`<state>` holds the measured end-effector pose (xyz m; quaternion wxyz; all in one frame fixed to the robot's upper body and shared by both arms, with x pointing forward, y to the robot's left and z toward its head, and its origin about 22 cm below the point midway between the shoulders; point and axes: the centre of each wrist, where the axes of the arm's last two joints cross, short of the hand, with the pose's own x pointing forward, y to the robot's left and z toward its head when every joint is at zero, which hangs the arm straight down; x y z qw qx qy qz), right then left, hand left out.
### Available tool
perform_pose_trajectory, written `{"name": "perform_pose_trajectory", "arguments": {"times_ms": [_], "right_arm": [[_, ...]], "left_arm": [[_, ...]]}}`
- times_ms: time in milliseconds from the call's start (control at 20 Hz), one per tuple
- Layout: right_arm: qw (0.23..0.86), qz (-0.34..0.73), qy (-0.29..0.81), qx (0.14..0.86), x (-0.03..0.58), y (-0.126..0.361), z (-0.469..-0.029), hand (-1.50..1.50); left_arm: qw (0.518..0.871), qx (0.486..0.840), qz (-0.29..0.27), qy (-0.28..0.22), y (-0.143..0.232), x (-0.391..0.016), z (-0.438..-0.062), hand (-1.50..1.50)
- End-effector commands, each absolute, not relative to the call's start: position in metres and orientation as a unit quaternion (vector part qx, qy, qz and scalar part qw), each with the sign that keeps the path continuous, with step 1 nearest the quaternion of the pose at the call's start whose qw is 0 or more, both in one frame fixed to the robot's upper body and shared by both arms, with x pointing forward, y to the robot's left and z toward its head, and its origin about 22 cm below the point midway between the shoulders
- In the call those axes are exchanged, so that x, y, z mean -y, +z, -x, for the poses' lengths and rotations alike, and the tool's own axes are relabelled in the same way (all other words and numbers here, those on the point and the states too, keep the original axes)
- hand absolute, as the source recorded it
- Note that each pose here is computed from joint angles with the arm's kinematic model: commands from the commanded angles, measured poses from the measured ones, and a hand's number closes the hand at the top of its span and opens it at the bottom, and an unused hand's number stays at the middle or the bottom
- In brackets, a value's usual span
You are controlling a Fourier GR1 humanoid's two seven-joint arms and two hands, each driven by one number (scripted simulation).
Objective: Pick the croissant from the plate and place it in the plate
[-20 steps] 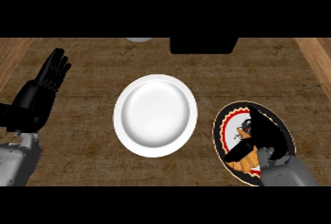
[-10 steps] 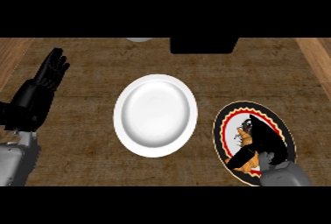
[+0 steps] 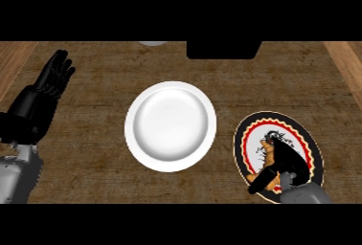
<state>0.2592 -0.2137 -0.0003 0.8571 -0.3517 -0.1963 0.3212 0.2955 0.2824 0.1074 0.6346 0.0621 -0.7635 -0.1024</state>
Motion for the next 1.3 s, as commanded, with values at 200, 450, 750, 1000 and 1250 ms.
{"name": "perform_pose_trajectory", "arguments": {"times_ms": [200, 450, 750, 1000, 1250], "right_arm": [[0.806, 0.451, 0.308, 0.227, 0.221, -0.005, -0.258, 1.50], [0.748, 0.504, 0.335, 0.272, 0.232, -0.002, -0.276, 1.50], [0.608, 0.495, 0.485, 0.388, 0.334, 0.026, -0.257, 1.50], [0.563, 0.496, 0.465, 0.470, 0.348, 0.046, -0.258, 1.50], [0.526, 0.431, 0.433, 0.591, 0.337, 0.068, -0.253, 1.50]], "left_arm": [[0.634, 0.765, -0.065, -0.098, 0.088, -0.285, -0.305, 0.00], [0.635, 0.763, -0.063, -0.103, 0.090, -0.284, -0.281, 0.00], [0.637, 0.764, -0.059, -0.084, 0.103, -0.295, -0.302, 0.00], [0.635, 0.763, -0.066, -0.101, 0.112, -0.314, -0.287, 0.00], [0.638, 0.760, -0.068, -0.102, 0.095, -0.287, -0.291, 0.00]]}}
